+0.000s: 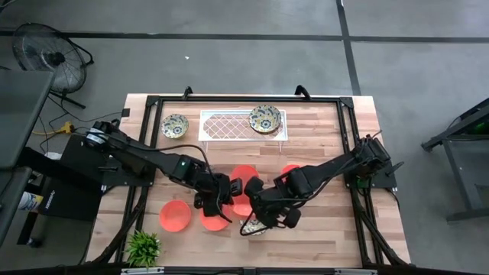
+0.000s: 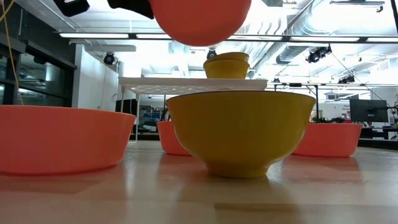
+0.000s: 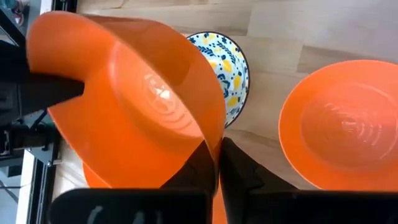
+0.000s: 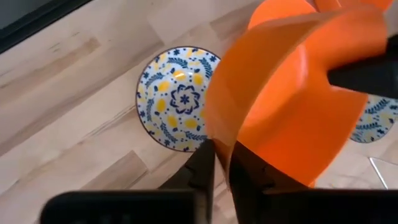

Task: Pick & Place Mini bowls
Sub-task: Put the orange bowl on the shelf

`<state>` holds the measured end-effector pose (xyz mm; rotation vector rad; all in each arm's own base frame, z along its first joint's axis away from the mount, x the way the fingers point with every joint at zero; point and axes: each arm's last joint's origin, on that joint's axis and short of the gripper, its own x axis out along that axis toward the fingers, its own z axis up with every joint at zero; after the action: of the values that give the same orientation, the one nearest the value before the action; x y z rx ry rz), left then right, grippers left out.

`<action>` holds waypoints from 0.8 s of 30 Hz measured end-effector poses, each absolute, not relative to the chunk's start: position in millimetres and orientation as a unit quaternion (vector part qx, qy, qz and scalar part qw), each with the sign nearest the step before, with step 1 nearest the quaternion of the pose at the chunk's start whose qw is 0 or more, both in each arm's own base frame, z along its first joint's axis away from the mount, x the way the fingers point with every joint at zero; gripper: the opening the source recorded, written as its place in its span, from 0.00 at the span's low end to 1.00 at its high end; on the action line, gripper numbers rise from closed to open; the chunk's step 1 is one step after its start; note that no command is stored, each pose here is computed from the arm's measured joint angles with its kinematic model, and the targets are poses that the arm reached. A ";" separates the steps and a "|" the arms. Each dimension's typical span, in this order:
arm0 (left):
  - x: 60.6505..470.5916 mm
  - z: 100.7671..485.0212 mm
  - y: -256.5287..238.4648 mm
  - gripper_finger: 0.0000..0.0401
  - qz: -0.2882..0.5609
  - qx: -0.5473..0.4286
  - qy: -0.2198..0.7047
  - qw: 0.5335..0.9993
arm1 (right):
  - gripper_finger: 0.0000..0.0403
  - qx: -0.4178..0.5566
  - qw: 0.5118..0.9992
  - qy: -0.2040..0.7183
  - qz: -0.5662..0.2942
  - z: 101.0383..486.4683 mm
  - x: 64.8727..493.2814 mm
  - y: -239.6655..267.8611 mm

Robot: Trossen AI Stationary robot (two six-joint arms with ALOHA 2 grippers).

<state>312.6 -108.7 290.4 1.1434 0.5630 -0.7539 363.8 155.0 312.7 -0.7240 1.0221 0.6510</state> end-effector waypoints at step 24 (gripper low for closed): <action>290.1 323.2 -90.6 0.00 -0.163 0.442 0.448 0.760 | 0.59 -0.158 0.889 0.430 -0.015 382.3 321.8 125.3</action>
<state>290.1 -90.6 323.2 0.9625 0.9755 -0.3555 321.8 125.3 382.3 -0.3275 0.8929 -0.0306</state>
